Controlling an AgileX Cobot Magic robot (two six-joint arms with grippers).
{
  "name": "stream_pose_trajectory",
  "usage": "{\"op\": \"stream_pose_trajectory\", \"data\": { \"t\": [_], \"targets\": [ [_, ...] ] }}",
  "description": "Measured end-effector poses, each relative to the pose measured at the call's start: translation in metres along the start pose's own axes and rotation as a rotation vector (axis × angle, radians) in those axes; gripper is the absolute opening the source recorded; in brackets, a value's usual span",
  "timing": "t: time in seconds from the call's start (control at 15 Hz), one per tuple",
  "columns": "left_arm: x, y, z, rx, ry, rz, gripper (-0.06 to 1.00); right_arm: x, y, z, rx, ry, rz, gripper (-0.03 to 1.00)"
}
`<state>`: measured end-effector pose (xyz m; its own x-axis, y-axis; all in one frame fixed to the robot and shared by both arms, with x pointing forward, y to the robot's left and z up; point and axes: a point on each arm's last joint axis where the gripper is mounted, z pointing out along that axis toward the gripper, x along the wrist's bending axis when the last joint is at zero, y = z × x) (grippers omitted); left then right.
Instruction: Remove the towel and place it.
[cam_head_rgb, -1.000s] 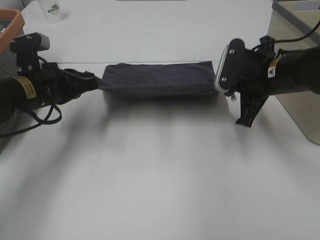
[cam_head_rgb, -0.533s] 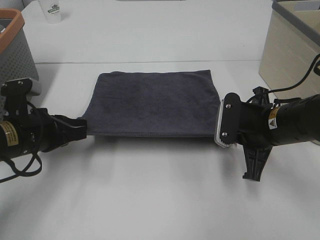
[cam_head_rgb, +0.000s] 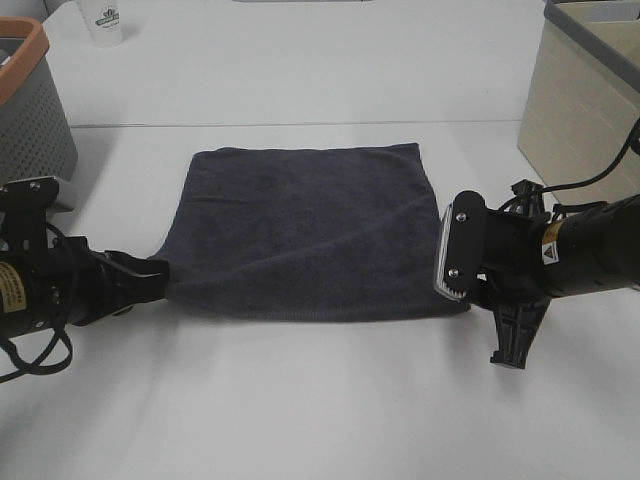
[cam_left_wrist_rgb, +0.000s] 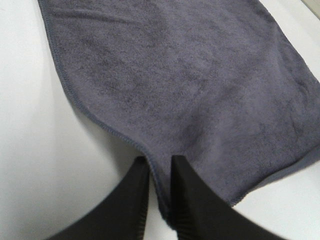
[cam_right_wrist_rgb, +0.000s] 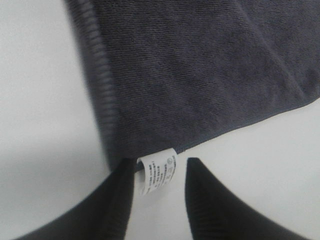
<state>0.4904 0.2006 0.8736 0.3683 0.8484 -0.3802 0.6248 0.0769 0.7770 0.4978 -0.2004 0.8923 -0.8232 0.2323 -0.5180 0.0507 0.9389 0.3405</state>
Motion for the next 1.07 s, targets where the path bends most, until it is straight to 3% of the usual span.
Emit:
{"op": "stream_pose_trajectory", "data": {
  "t": [0.13,0.27,0.33,0.53,0.73,0.93,1.07],
  "targets": [
    [0.000,-0.001,0.000,0.002,0.000,0.001,0.44,0.000,0.000,0.000,0.001,0.001,0.000,0.50],
    [0.000,0.000,-0.001,0.001,-0.004,0.004,0.74,-0.001,0.000,-0.002,-0.002,-0.004,0.000,0.54],
    [-0.002,0.002,-0.002,-0.007,-0.010,0.011,0.83,-0.003,0.002,-0.005,-0.009,-0.018,-0.001,0.54],
    [-0.010,0.018,-0.012,-0.075,-0.030,0.015,0.86,-0.016,0.010,-0.027,-0.057,-0.101,-0.012,0.55],
    [-0.021,0.052,-0.022,-0.148,-0.037,0.038,0.86,-0.035,0.024,-0.054,-0.143,-0.240,-0.026,0.55],
    [-0.032,0.102,-0.027,-0.150,0.020,0.125,0.86,-0.071,0.043,-0.086,-0.267,-0.430,0.133,0.55],
    [-0.034,0.144,-0.031,-0.150,0.137,0.175,0.86,-0.097,0.053,-0.106,-0.341,-0.520,0.342,0.55]
  ]
}}
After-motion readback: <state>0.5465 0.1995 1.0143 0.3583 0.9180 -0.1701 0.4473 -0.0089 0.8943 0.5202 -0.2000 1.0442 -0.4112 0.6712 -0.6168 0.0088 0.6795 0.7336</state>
